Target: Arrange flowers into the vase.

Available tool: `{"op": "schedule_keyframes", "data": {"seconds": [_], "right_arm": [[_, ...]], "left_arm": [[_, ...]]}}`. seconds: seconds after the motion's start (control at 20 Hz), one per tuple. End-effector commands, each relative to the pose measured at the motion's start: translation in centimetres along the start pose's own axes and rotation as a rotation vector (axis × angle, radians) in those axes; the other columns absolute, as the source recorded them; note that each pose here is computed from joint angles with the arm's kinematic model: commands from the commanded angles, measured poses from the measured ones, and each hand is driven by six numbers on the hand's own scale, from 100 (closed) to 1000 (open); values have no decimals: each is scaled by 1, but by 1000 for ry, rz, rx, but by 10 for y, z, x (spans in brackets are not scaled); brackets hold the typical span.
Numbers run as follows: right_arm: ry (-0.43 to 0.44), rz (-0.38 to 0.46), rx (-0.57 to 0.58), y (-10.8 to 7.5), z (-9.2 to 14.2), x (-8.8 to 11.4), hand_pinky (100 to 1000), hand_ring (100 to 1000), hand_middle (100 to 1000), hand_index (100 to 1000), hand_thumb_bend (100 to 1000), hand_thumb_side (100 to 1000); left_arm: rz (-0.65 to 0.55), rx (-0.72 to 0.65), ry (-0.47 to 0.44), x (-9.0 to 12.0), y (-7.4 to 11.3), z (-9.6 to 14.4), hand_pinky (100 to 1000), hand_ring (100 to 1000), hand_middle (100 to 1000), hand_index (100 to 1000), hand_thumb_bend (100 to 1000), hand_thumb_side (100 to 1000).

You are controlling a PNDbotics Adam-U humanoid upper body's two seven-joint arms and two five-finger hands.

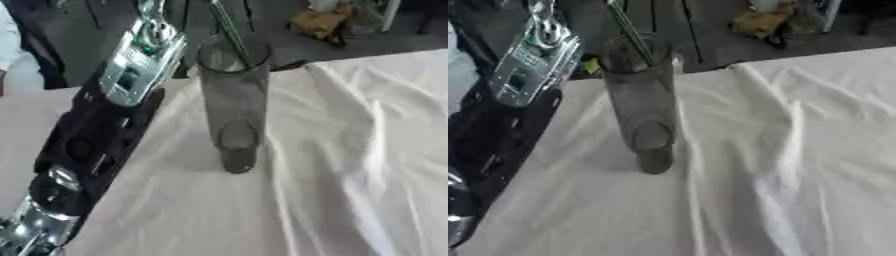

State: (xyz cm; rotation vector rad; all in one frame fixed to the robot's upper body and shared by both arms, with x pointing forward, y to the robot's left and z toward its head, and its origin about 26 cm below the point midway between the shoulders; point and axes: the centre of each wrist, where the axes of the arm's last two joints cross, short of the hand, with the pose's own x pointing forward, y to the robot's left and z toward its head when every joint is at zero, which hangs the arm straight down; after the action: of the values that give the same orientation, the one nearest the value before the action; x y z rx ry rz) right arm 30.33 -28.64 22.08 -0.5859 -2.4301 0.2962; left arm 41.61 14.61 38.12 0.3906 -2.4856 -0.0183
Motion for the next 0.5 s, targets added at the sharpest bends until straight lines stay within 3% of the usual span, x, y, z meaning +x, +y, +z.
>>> {"op": "schedule_keyframes", "data": {"seconds": [0.05, 0.2, 0.5], "right_arm": [[-24, 10, -10, -5, -3, 5, 668, 559, 537, 772, 100, 1000], [-22, 11, -12, -6, -3, 5, 668, 559, 537, 772, 100, 1000], [-13, 15, -17, -6, -2, 4, 668, 559, 536, 772, 100, 1000]], "left_arm": [[-74, 19, -29, 4, 8, -7, 100, 221, 282, 458, 100, 1000], [-147, 17, -38, 1, 11, -6, 106, 263, 327, 503, 100, 994], [-344, -38, -38, -9, 19, -4, 213, 405, 453, 561, 100, 1000]]}}
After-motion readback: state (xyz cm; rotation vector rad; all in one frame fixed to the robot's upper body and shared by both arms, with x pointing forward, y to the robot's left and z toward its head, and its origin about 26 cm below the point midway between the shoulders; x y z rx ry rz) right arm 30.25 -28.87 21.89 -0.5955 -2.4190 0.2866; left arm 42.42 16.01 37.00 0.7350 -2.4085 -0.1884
